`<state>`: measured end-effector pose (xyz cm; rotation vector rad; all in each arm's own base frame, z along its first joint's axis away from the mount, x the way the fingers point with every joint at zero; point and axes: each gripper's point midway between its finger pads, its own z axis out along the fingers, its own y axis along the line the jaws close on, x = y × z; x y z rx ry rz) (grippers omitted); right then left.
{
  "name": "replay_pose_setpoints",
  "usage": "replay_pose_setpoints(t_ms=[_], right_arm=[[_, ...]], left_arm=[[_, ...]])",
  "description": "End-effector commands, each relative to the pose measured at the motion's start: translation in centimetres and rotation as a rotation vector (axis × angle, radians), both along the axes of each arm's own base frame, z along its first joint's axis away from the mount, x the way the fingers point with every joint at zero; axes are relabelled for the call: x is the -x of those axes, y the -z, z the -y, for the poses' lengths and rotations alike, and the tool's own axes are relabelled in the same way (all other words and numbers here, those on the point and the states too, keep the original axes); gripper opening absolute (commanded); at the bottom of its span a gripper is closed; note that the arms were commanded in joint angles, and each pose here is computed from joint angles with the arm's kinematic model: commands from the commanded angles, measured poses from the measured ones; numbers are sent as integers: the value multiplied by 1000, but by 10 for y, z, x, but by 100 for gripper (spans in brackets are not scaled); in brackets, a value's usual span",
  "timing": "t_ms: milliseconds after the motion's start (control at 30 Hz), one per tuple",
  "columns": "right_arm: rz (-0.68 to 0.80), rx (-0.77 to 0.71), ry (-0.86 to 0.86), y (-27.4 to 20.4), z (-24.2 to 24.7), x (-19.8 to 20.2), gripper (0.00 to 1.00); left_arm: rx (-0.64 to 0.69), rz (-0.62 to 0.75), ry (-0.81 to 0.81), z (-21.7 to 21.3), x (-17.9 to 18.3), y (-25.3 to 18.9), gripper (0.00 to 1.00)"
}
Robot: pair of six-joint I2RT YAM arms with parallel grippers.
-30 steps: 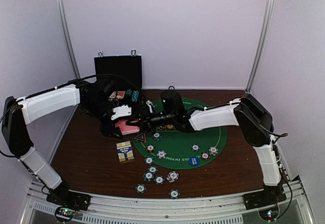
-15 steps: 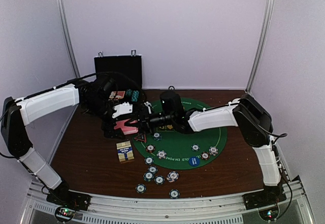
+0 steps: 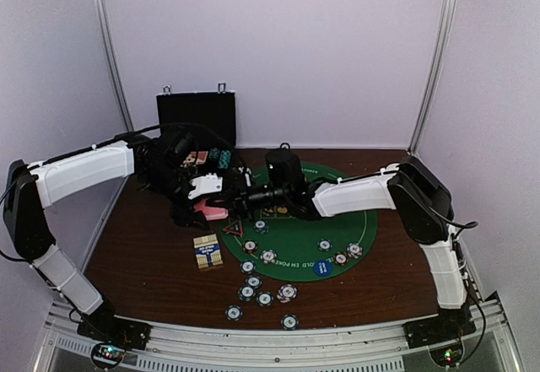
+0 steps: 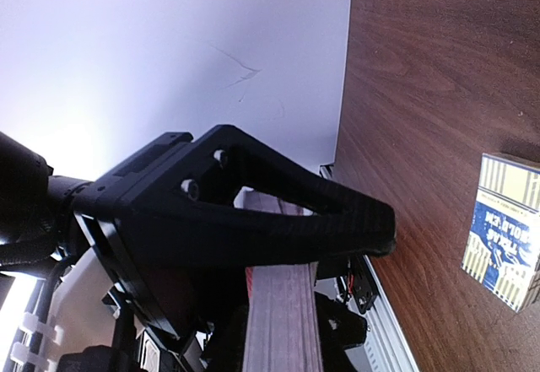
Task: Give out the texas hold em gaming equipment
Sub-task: Pick up the poker card from the face-down deck piles.
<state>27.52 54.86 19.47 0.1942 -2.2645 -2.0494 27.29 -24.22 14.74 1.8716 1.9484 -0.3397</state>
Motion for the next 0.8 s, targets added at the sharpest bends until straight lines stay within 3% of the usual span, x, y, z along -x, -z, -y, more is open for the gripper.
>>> replay_pose_setpoints(t_ms=[0, 67, 167, 233, 300, 467, 567, 767], right_arm=[[45, -12, -28, -10, -5, 5, 0], [47, 11, -24, -5, -3, 4, 1], [52, 33, -15, -1, -1, 1, 5], [56, 48, -13, 1, -1, 0, 13], [61, 65, -15, 3, 0, 0, 29], [73, 107, -11, 6, 2, 0, 45], [74, 118, -14, 7, 4, 1, 46], [73, 140, -15, 10, 13, 2, 36]], left_arm=[[43, 60, 7, 10, -11, -11, 52], [60, 77, 7, 11, -11, -16, 43], [69, 87, -1, 11, -12, -20, 43], [72, 87, -2, 11, -12, -21, 44], [70, 83, -4, 11, -12, -20, 45], [57, 79, -8, 8, -10, -15, 46], [53, 81, -8, 7, -10, -15, 45], [43, 75, -15, 5, -8, -11, 45]])
